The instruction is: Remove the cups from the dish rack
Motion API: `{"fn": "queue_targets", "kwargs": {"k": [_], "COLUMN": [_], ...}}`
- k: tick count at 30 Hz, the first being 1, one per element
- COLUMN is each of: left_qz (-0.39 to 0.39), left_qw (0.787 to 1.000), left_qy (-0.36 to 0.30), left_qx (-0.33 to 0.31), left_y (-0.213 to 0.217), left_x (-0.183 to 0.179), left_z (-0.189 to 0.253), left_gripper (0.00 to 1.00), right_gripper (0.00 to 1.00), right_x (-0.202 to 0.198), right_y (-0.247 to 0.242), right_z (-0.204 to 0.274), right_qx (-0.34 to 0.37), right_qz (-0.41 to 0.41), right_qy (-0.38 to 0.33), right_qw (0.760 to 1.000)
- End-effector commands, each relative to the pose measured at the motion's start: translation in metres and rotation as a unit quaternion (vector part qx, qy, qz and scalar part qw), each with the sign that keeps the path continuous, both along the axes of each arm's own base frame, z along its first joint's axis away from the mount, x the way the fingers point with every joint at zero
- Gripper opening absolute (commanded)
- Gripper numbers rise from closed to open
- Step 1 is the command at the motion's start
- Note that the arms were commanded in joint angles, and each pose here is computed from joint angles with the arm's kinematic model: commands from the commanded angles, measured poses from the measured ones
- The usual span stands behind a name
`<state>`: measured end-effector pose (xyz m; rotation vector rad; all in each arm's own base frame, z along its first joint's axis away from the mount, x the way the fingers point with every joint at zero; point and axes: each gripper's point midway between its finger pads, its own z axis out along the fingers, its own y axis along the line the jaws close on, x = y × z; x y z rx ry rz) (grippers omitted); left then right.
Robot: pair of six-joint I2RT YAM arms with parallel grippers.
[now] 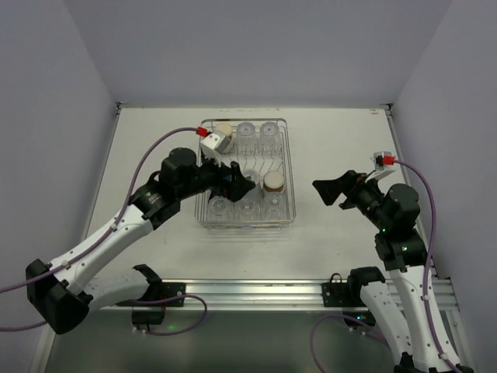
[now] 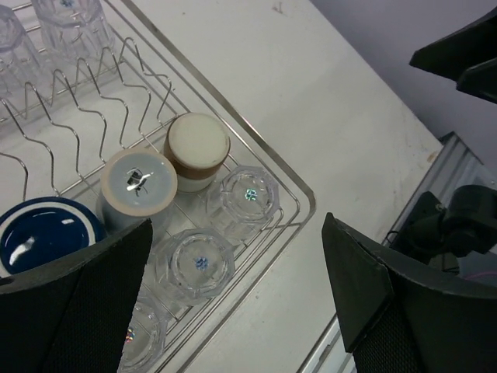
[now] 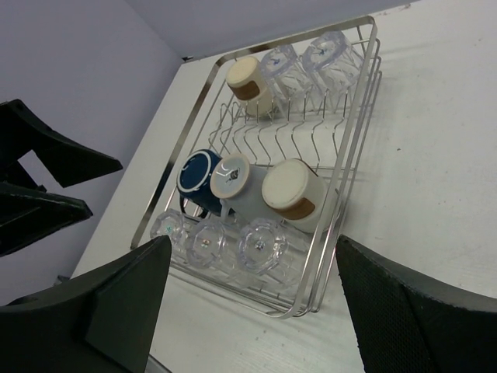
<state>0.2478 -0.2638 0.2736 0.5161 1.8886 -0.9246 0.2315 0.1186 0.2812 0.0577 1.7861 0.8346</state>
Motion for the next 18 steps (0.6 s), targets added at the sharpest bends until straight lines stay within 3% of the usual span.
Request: {"fn": "queue_targets", "kwargs": {"k": [1,8,18], "left_qz": [0.093,0.129,0.125], "left_qw": [0.993,0.982,0.979], "left_qy": [-0.032,-0.022,-0.037], "left_qx": [0.070,0.133,0.159], "left_y": [0.004,-0.010,-0.032], "left_x": [0.028,0.050,0.077], "left_z": [-0.007,-0.048,-0.067], "left_gripper": [0.93,0.93,0.89], "right_gripper": [0.88,0.88,0.88], "right_x": [0.000,0.001,0.000], "right_y": [0.003,0.007,0.009], "right_z": [-0.005,-0.019,-0.018], "right_qx": [0.004,0.000,-0.007], "right_qz": [0.005,0.015,0.022], "right_qy": [0.004,0.015,0.010], "right_qw": [1.000,1.000,1.000]}}
